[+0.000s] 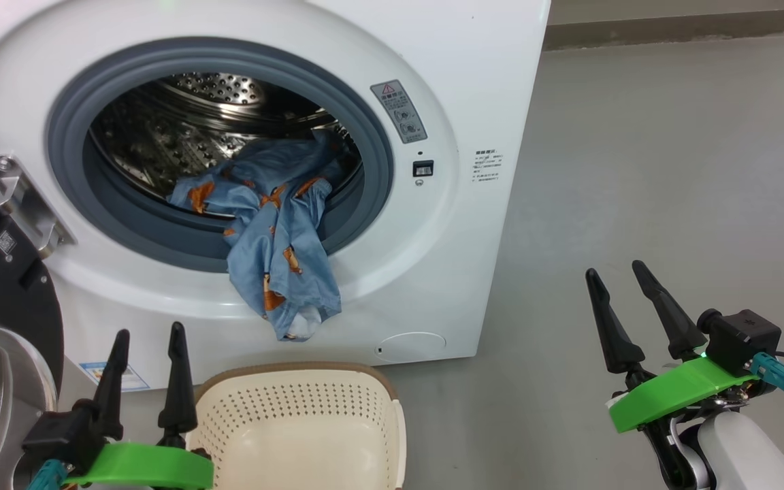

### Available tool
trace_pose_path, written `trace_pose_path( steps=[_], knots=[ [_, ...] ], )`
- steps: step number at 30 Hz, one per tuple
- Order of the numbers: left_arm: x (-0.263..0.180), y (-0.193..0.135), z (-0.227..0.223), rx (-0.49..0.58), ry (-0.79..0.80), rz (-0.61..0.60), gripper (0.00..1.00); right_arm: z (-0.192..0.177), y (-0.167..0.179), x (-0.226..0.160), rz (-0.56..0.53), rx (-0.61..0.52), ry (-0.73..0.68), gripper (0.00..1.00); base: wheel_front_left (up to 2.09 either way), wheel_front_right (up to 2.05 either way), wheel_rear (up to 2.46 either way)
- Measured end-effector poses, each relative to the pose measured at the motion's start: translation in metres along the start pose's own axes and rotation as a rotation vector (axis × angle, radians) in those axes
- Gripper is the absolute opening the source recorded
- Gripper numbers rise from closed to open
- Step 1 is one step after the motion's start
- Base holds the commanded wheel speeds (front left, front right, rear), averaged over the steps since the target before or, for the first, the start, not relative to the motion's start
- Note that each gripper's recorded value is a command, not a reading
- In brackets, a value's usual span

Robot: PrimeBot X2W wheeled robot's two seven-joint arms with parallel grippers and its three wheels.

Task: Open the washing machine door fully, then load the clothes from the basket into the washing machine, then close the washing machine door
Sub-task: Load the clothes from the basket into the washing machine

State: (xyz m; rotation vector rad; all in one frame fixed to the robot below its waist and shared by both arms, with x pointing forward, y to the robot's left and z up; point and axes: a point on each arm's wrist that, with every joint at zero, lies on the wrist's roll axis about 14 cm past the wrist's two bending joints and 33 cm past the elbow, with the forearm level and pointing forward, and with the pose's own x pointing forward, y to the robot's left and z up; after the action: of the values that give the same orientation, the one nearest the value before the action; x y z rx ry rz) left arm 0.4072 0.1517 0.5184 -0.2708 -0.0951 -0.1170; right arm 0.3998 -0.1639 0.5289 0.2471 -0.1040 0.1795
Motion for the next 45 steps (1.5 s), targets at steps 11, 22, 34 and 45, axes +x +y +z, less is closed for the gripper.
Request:
trace_pose_path(
  steps=[11, 22, 34, 45],
  knots=[
    [0.002, -0.004, -0.001, -0.008, 0.000, -0.005, 1.00, -0.001, -0.003, -0.001, -0.007, -0.003, 0.004, 1.00, 0.00, 0.00, 0.00],
    [0.003, -0.004, -0.004, -0.016, 0.006, 0.000, 1.00, -0.004, -0.005, -0.001, -0.010, -0.002, 0.013, 1.00, 0.00, 0.00, 0.00],
    [0.005, -0.006, -0.007, -0.015, 0.017, -0.002, 1.00, -0.006, -0.007, -0.002, -0.018, -0.002, 0.018, 1.00, 0.00, 0.00, 0.00],
    [0.005, -0.001, -0.042, -0.036, 0.150, 0.011, 1.00, -0.013, -0.012, -0.001, -0.032, -0.001, 0.037, 1.00, 0.00, 0.00, 0.00]
  ],
)
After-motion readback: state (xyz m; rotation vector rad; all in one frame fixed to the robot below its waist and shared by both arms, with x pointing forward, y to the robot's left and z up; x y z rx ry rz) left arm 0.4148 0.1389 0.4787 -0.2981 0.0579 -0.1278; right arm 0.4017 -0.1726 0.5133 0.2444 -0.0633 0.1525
